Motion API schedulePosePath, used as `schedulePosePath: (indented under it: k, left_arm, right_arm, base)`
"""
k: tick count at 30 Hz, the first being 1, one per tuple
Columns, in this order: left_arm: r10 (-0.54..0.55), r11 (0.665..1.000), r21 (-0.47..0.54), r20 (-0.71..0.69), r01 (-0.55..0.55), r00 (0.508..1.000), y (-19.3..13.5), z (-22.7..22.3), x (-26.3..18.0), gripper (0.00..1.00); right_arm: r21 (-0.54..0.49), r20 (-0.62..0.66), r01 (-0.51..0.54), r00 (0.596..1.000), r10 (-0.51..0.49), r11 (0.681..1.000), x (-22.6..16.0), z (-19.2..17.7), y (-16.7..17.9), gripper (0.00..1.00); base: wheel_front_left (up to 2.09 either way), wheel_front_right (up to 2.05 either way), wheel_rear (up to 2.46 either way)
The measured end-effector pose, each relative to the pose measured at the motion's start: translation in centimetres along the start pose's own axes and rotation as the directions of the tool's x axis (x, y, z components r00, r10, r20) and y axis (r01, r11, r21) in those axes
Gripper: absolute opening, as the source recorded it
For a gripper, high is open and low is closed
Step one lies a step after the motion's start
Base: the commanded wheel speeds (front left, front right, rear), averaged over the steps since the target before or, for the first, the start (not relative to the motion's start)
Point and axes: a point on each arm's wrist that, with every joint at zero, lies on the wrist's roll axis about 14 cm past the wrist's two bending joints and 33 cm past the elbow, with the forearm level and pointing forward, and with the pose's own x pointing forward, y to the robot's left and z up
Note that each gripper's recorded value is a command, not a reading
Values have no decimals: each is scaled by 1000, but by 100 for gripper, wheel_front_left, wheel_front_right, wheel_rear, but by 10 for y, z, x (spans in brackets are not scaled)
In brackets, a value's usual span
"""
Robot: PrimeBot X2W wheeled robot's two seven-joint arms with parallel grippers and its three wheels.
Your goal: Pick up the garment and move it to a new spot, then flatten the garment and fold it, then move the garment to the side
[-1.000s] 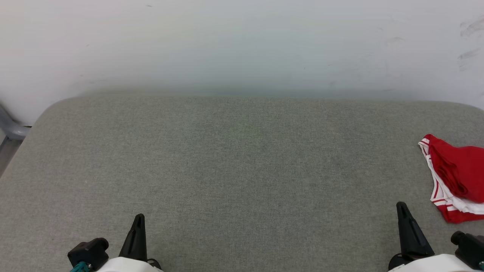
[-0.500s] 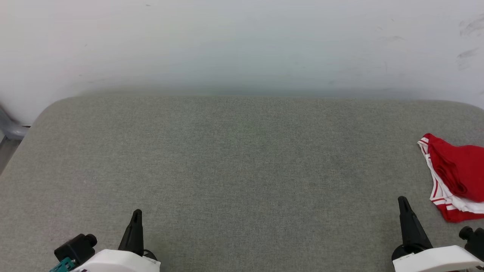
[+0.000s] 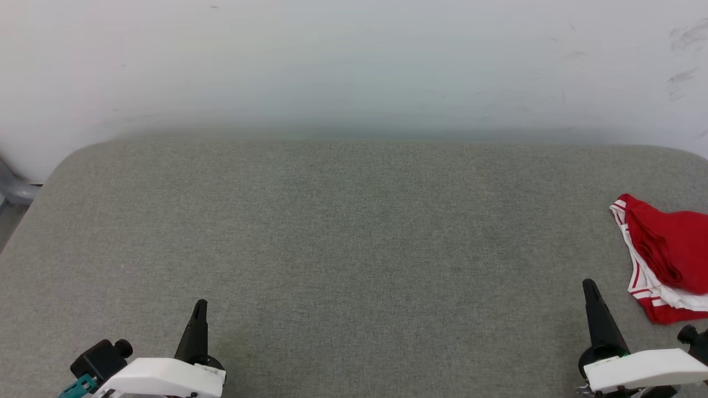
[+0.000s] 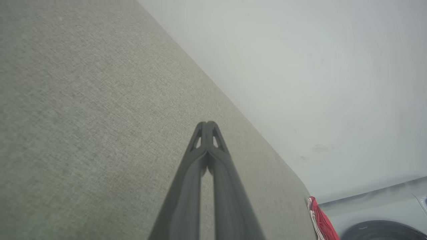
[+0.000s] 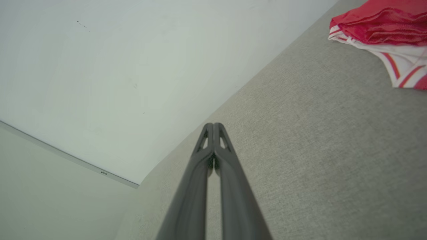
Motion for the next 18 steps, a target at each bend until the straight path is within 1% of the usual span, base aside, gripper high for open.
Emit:
schedulePosePath:
  k: [10,15,18]
  left_arm:
    - [-4,994,-112,-6,4,1000,-2,2,4,0]
    - [-8,983,-182,-6,7,1000,-3,3,7,0]
    - [-13,979,-206,-6,12,1000,-4,4,9,0]
  right_arm:
    - [109,-4,5,1000,-4,994,4,1,0,0]
    - [176,-10,13,1000,-11,984,5,1,-2,0]
    - [199,-9,12,1000,-11,980,6,1,-1,0]
  base:
    - [0,0,0]
    - [0,0,0]
    - [0,0,0]
